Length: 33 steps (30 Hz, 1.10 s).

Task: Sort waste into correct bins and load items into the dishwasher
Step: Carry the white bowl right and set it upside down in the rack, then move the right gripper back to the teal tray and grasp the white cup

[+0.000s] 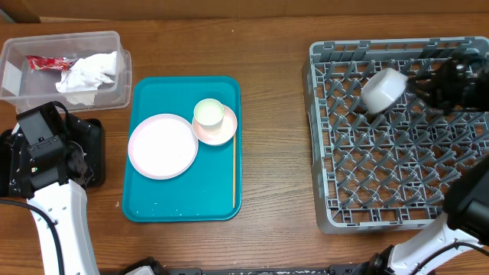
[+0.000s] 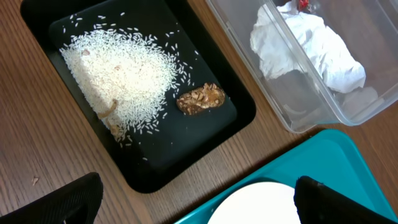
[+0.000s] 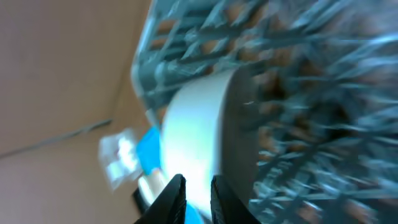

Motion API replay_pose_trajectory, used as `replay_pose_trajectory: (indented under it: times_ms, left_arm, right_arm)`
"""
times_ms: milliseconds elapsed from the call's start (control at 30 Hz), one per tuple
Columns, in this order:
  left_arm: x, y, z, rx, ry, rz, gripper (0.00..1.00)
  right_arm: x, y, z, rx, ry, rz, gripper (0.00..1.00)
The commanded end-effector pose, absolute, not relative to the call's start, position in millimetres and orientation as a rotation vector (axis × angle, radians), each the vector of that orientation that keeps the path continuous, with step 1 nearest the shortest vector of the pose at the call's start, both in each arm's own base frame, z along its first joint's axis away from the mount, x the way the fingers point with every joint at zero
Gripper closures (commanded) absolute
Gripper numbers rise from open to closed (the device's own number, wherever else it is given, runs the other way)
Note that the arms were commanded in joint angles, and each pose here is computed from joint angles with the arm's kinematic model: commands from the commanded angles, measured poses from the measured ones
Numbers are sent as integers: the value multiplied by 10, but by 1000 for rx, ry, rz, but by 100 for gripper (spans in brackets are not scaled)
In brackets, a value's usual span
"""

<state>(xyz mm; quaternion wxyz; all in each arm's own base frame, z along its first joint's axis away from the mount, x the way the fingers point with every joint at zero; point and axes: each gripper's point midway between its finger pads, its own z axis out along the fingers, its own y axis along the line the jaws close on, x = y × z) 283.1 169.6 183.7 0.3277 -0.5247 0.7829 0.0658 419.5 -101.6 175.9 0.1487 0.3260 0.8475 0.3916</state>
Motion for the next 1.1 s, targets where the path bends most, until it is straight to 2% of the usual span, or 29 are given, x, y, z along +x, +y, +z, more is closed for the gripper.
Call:
replay_pose_trajectory:
  times_ms: [0, 167, 400, 533, 667, 800, 900, 933, 967, 1067]
  left_arm:
    - [2831, 1723, 1873, -1392, 2028, 167, 1]
    - [2831, 1723, 1873, -1392, 2028, 167, 0]
    - [2831, 1723, 1873, -1392, 2028, 167, 0]
    - [2831, 1723, 1873, -1392, 2027, 167, 0]
    - [2831, 1723, 1873, -1392, 2027, 167, 0]
    - [2831, 1723, 1873, -1392, 2028, 167, 0]
    - [2831, 1723, 1873, -1392, 2028, 167, 0]
    - [2831, 1723, 1873, -1392, 2028, 167, 0]
    - [2830, 1724, 1873, -1392, 2027, 167, 0]
    - [2831, 1723, 1873, -1392, 2027, 167, 0]
  right_arm:
    - [4075, -1509, 1997, 1062, 2431, 771, 83]
    - [3970, -1554, 2259, 1095, 2388, 688, 83]
    - [4070, -967, 2258, 896, 2525, 624, 83]
    - [4148, -339, 2228, 711, 2628, 636, 83]
    - [4136, 611, 2232, 341, 2726, 679, 76]
    - [4071, 1535, 2276, 5, 2715, 675, 53]
    - [4033, 2089, 2321, -129, 2654, 616, 25]
    - [4032, 2287, 2332, -141, 2621, 561, 13]
    - [4026, 2389, 2334, -145, 2604, 536, 8]
    - [3972, 2839, 2308, -199, 2542, 496, 5]
